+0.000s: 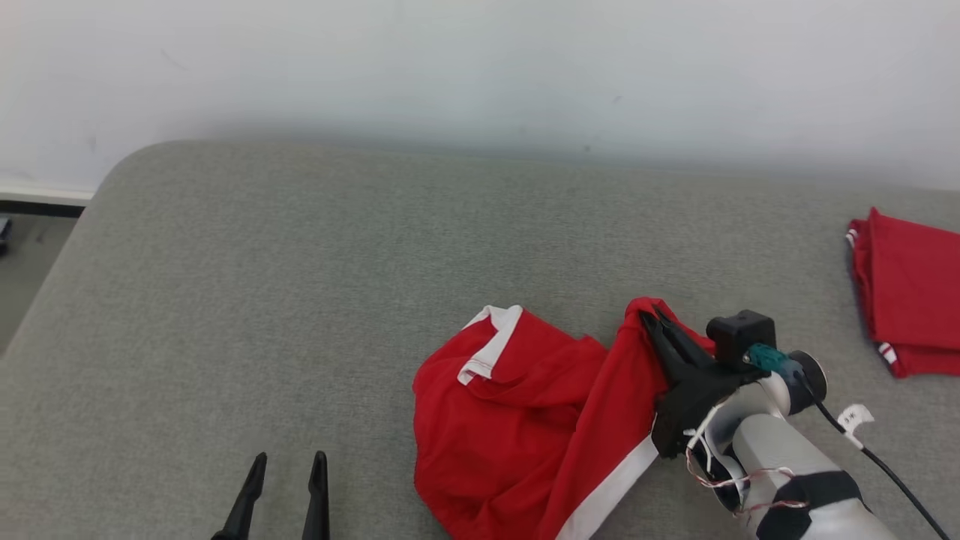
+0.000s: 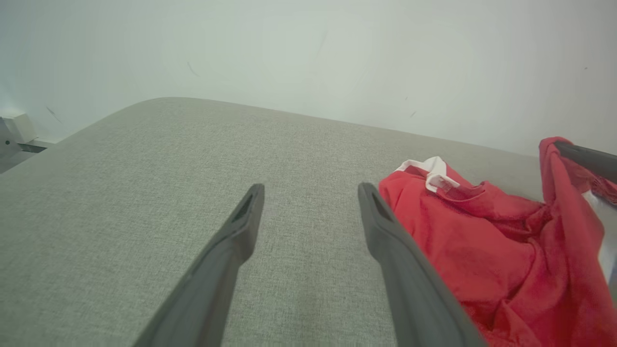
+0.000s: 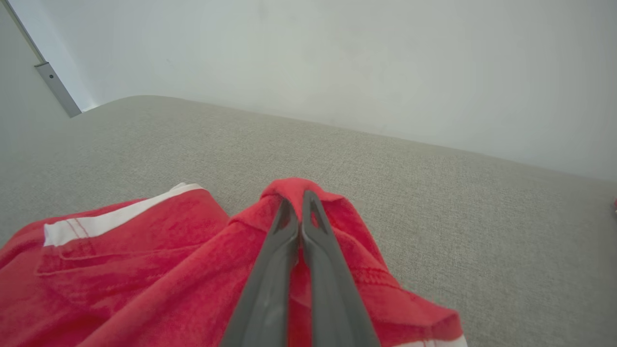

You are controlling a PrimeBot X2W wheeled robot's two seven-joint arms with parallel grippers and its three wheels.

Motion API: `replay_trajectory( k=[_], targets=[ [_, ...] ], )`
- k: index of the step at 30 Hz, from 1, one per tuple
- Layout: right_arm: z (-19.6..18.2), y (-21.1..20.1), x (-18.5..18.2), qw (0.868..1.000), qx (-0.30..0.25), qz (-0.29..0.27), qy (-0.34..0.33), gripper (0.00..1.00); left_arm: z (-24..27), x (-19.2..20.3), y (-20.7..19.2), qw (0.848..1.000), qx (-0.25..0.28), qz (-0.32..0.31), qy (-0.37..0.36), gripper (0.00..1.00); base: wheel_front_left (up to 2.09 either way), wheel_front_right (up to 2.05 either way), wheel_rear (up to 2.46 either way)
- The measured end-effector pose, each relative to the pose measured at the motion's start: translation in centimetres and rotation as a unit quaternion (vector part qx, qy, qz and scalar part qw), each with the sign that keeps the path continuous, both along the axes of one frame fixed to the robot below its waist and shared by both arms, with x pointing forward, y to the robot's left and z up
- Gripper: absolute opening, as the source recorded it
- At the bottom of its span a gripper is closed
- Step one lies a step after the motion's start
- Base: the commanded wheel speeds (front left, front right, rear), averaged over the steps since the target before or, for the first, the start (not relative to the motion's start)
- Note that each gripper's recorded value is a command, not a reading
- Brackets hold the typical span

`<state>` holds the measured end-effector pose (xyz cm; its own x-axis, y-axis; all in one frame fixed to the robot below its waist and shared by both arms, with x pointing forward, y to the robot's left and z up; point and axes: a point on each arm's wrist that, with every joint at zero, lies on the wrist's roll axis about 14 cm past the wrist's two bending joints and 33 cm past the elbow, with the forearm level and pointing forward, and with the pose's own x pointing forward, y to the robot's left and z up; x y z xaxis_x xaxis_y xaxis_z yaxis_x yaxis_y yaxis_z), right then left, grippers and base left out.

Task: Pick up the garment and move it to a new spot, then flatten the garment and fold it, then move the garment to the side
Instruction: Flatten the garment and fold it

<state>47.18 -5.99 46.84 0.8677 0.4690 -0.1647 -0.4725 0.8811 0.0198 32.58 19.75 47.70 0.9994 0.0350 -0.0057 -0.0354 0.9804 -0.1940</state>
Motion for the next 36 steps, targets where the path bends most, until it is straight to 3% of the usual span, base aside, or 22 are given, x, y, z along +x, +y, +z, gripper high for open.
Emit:
replay_trajectory(
  k=[3,4,5,9,12,17,24,32,36],
  targets=[
    [-0.7,0.9,0.6,1.0,-0.014,0.009,0.013,0.04,-0.2,-0.4,-0.1,1.0,-0.004,0.001,0.003,1.0,0.0,0.0,0.0],
    [-1.0,1.2,0.7,1.0,-0.018,0.012,0.018,0.58,-0.2,-0.4,-0.2,1.0,-0.006,0.0,0.004,1.0,0.0,0.0,0.0],
    [-1.2,1.4,0.8,1.0,-0.019,0.014,0.021,1.0,-0.3,-0.5,-0.3,1.0,-0.007,0.0,0.005,1.0,0.0,0.0,0.0],
    [-0.8,1.7,0.9,1.0,-0.006,0.01,0.022,1.0,-0.4,-0.7,-0.7,1.0,-0.01,-0.007,0.007,1.0,0.0,0.0,0.0],
    [1.8,1.1,1.6,1.0,0.026,-0.002,-0.01,1.0,-0.5,-0.6,-1.9,1.0,-0.013,-0.024,0.007,1.0,0.0,0.0,0.0],
    [3.1,-2.1,0.6,0.998,0.043,-0.033,-0.039,1.0,-1.7,-2.3,-7.0,0.994,-0.014,-0.101,0.027,1.0,0.0,0.0,0.0],
    [2.7,-6.5,-0.6,0.995,0.038,-0.077,-0.052,1.0,-3.5,-4.9,-11.2,0.977,-0.014,-0.204,0.063,1.0,0.0,0.0,0.0],
    [2.2,-8.4,-2.3,0.989,0.064,-0.118,-0.058,1.0,-7.1,-7.4,-14.5,0.944,-0.007,-0.304,0.131,1.0,0.0,0.0,0.0],
    [1.1,-9.0,-3.5,0.987,0.068,-0.135,-0.048,1.0,-8.3,-7.4,-15.0,0.936,-0.009,-0.316,0.152,1.0,0.0,0.0,0.0]
  ],
)
